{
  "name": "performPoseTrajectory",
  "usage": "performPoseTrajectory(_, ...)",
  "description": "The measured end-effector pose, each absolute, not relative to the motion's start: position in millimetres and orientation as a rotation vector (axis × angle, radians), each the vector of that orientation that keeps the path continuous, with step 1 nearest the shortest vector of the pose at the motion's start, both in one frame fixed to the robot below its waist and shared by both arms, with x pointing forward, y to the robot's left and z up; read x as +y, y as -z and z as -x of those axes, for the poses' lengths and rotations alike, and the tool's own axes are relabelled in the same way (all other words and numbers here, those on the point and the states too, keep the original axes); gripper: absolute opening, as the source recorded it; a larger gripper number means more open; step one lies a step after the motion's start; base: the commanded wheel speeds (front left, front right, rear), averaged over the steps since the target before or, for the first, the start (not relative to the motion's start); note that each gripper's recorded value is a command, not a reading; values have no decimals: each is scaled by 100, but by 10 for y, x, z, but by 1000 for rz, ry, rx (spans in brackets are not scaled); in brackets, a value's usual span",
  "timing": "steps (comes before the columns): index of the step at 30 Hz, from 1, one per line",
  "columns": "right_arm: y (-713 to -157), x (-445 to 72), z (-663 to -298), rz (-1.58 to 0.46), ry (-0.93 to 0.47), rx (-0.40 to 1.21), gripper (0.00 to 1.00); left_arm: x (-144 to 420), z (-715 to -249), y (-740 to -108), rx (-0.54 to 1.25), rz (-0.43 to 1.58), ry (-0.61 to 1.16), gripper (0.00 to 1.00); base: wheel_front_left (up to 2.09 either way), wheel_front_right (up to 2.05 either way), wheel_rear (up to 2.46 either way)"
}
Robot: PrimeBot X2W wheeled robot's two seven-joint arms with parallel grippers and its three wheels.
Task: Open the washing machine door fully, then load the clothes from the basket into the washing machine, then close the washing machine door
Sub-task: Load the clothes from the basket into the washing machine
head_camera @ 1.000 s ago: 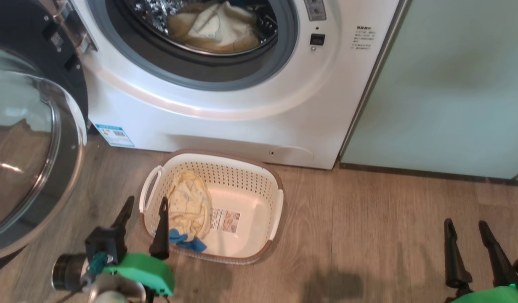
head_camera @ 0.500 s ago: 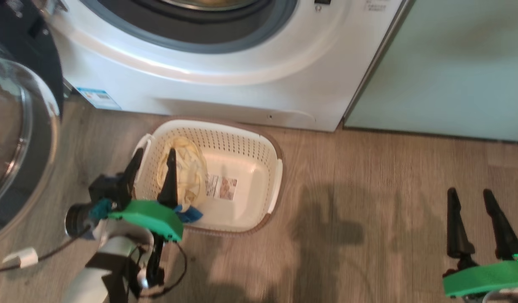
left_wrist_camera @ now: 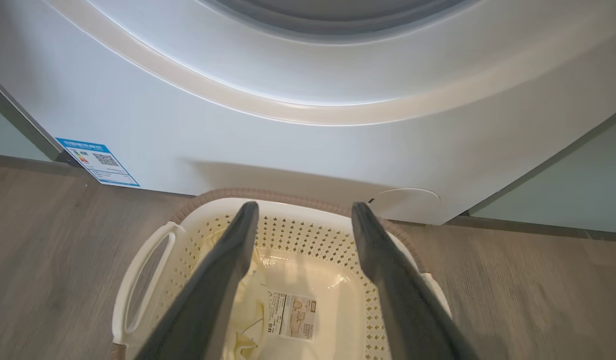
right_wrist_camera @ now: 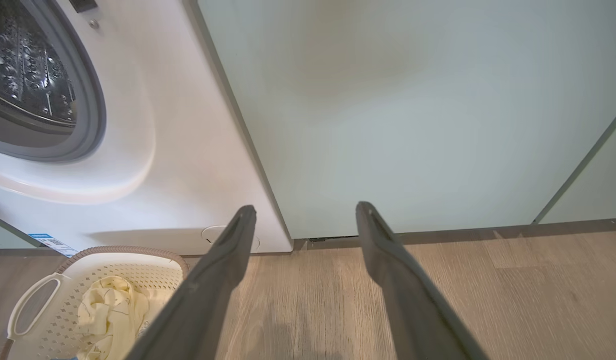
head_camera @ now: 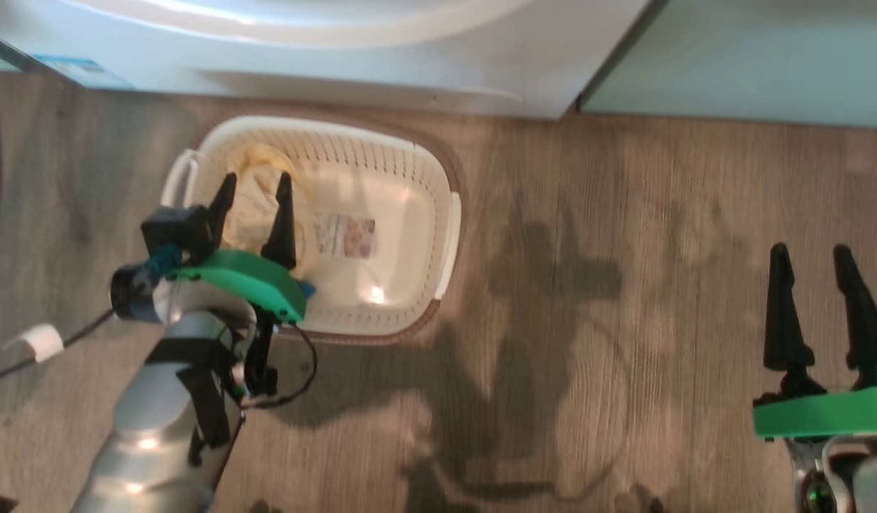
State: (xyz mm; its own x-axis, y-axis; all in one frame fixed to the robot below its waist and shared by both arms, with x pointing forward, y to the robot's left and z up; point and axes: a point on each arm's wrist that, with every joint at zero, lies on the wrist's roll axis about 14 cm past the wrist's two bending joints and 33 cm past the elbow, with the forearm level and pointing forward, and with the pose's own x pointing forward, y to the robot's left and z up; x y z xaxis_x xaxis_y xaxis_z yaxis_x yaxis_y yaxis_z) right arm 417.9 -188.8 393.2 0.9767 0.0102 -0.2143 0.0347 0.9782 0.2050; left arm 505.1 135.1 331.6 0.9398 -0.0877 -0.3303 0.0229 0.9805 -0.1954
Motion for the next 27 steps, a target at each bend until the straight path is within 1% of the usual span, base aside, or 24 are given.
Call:
performPoseTrajectory(8,-3560,-1954,-4289,-205,38,278,100,1295,-5243,-2654,467,201,56,100,0,0,0)
performPoseTrajectory(16,-3229,-2019,-4297,-190,59,343,100,1271,-5234,-2011,606,205,58,100,0,0,0)
performPoseTrajectory(27,-2884,-2059,-4210,-178,76,430,100,1314,-5276,-1471,720,177,46,100,0,0,0)
